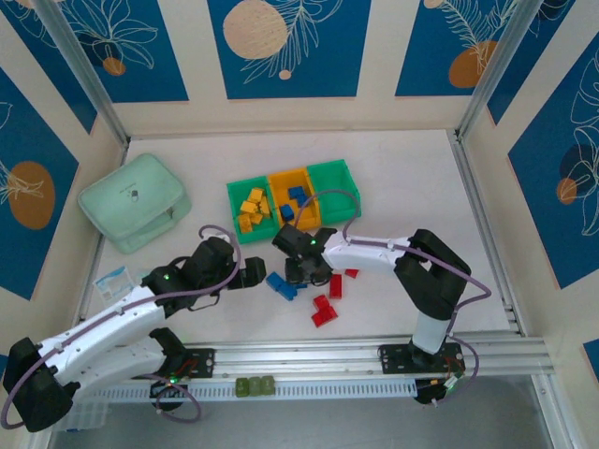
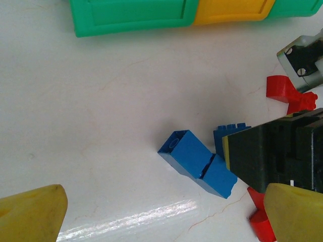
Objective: Sort the legos into containers by color
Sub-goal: Pick up the lego from the bottom-center of the table, then place the lego in the container.
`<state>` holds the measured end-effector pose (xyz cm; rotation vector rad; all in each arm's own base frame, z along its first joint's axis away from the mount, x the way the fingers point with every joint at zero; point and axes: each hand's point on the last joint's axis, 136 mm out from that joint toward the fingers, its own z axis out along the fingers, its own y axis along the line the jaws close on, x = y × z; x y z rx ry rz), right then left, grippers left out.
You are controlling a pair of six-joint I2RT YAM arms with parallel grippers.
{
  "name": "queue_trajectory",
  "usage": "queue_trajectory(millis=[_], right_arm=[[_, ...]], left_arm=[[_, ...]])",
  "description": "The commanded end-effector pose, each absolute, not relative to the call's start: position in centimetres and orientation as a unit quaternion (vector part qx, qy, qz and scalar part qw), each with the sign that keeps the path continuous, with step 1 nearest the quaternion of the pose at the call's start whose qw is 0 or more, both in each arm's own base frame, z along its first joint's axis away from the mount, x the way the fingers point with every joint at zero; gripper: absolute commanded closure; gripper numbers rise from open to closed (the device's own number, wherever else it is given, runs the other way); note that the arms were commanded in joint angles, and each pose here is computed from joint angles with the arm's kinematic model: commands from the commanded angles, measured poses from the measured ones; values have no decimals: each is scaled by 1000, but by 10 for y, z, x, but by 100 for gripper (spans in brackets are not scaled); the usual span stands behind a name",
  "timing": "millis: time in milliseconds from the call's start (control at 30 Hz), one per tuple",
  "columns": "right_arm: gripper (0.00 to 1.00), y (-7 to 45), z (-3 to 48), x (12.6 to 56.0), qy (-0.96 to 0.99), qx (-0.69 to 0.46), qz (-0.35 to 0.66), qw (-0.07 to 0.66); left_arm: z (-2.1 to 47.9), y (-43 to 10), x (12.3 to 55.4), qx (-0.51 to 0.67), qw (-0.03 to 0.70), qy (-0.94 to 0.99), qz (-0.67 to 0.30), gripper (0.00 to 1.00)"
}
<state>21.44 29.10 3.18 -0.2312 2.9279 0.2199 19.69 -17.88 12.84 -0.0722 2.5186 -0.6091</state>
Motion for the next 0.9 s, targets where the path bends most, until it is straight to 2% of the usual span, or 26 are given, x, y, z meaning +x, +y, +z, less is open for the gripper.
queue_trajectory(millis=[0, 267, 500, 867], right_arm=[[56, 285, 25, 210, 991, -78, 65, 87], [67, 280, 37, 214, 989, -91, 54, 108], [68, 275, 76, 232, 980, -112, 50, 156], [68, 282, 125, 318, 961, -132, 57, 235]], left_arm=[[128, -182, 198, -29, 273, 934, -228, 1], [130, -184, 199, -27, 273, 933, -231, 1], [144, -186, 205, -14, 291, 928, -233, 1], [180, -186, 228, 16, 339, 918, -206, 1]])
